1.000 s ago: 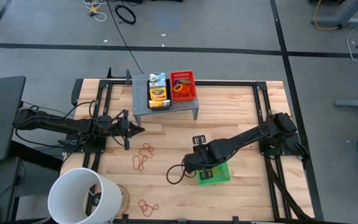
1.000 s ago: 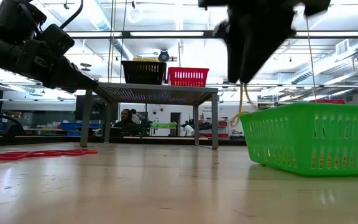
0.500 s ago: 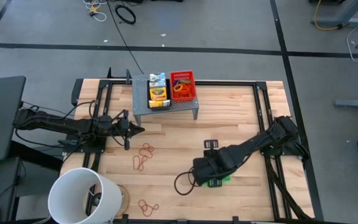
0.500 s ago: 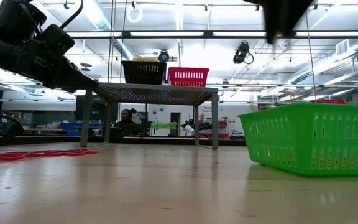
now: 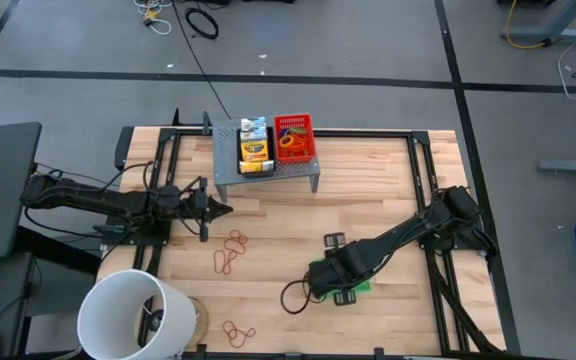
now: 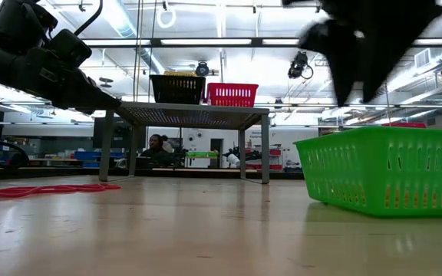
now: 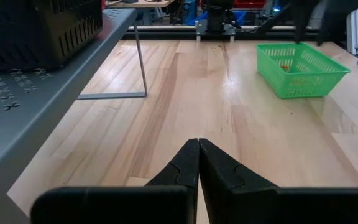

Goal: Pick & Place Office Desk Supplies
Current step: Put the top red rubber band into the green bin

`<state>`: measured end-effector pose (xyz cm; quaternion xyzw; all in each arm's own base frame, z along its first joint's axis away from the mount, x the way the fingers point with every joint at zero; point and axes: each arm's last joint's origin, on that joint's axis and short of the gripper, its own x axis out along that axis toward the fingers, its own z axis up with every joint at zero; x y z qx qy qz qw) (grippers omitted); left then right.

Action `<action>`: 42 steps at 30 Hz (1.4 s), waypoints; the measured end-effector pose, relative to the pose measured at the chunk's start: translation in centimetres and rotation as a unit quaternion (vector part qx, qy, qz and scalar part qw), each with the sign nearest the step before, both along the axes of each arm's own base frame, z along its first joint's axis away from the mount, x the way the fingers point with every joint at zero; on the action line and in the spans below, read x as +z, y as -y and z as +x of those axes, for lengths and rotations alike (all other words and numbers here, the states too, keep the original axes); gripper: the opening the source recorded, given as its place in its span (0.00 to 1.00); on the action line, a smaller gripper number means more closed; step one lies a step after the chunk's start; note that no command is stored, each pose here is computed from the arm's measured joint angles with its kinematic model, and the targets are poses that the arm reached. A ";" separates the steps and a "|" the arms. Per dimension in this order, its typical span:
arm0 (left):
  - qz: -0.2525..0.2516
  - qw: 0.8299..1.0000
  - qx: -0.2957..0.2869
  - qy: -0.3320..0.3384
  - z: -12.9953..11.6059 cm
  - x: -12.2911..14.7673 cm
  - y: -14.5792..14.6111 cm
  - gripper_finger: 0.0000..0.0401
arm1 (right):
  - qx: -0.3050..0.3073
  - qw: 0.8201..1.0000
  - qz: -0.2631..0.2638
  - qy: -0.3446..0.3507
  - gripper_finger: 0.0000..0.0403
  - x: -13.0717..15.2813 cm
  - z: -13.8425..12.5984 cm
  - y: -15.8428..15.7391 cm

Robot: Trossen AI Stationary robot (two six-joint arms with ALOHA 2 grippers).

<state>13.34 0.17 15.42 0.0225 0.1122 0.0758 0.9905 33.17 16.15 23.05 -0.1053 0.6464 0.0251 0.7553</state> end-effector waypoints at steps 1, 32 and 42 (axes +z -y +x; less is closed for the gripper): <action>0.000 1.000 0.000 0.001 0.0 0.0 0.0 0.03 | 0.017 0.999 0.002 0.029 0.44 0.3 0.6 -0.2; -0.047 0.989 -0.082 -0.110 2.8 -1.5 2.0 0.27 | 0.165 0.977 0.009 0.136 0.44 -2.7 6.8 2.9; -0.045 0.954 -0.091 -0.281 5.8 -3.6 2.7 0.56 | 0.110 0.992 -0.006 0.058 0.44 -3.2 5.1 3.0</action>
